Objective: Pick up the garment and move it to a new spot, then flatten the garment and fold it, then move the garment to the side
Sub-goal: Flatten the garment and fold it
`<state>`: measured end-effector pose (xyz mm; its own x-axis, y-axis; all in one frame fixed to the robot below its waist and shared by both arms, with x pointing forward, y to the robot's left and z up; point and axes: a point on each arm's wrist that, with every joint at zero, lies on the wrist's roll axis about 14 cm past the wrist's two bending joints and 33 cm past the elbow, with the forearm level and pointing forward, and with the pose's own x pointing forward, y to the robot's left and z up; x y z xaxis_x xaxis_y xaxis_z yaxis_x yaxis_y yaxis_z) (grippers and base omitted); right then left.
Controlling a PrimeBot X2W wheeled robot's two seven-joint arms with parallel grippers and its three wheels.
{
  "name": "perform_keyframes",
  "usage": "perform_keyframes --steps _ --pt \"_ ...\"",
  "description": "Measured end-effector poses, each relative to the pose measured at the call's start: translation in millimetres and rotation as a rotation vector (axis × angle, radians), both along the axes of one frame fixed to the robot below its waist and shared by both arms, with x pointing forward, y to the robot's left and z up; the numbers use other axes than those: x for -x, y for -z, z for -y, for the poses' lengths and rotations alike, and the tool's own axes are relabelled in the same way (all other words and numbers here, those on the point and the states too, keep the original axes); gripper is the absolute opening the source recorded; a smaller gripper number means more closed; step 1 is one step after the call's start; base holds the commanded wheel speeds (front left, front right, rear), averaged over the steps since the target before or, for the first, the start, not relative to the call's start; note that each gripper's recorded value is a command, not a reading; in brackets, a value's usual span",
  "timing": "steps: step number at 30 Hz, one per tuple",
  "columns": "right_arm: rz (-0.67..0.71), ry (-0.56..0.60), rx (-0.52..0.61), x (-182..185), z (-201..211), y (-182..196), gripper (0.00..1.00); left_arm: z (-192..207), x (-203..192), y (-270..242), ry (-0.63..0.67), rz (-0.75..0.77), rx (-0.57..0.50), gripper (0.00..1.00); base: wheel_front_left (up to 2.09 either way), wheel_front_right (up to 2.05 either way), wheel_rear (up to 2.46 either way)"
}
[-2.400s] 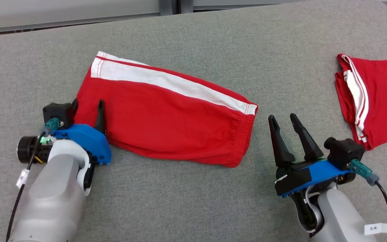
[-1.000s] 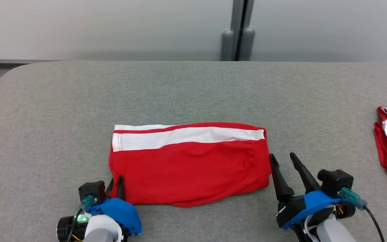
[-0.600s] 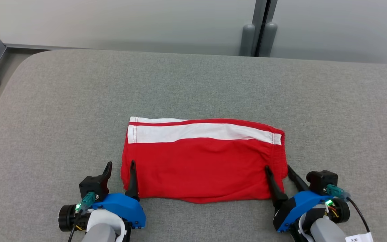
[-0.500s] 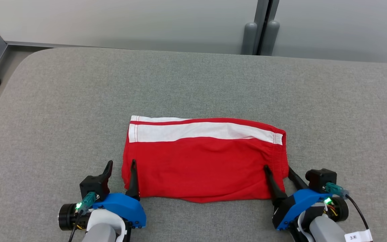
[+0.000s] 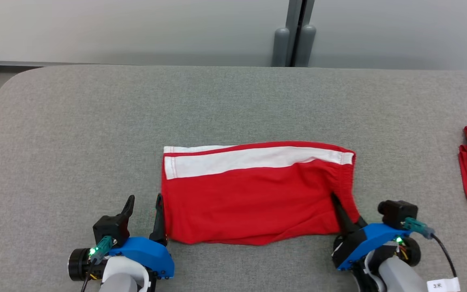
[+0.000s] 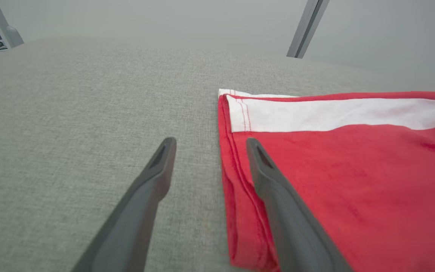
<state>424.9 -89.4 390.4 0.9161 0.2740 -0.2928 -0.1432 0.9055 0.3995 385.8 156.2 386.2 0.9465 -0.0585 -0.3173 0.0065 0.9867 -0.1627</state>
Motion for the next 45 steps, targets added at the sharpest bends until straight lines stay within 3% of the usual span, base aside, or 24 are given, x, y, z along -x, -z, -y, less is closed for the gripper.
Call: perform_keyframes --steps 4,8,15,23,24,25,26,31,35,45 --pt "0.049 0.074 0.049 -3 38 -12 0.00 14 0 0 0.036 -0.001 0.015 1.00 0.00 0.00 0.00" --pt "0.128 0.021 0.101 -7 31 -32 0.00 27 0 -2 0.070 0.004 0.030 1.00 0.00 0.00 0.00" --pt "0.220 -0.204 0.078 -11 -52 -58 0.00 21 16 -8 0.048 0.013 0.046 1.00 0.00 0.00 0.00" --pt "0.240 -0.460 0.100 -3 -140 -59 0.00 -13 45 -21 -0.060 0.043 0.027 1.00 0.00 0.00 0.00" --pt "0.240 -0.460 0.100 -3 -140 -59 0.27 -13 45 -21 -0.060 0.043 0.027 1.00 0.00 0.00 0.00" --pt "0.237 -0.512 0.092 1 -158 -56 0.37 -23 53 -19 -0.095 0.035 0.019 1.00 0.00 0.00 0.00" --pt "0.226 -0.527 0.078 3 -165 -54 1.00 -28 56 -17 -0.112 0.029 0.016 1.00 0.00 0.00 0.00" --pt "0.232 -0.553 0.032 2 -182 -58 1.00 -42 64 -11 -0.167 0.003 0.006 1.00 0.00 0.00 0.00" --pt "0.294 -0.493 0.002 -9 -169 -78 1.00 -41 55 -14 -0.162 0.016 -0.010 1.00 0.00 0.00 0.00" --pt "0.310 -0.127 0.171 -26 -29 -73 1.00 -12 20 -35 -0.073 0.104 -0.058 1.00 0.00 0.00 0.00"
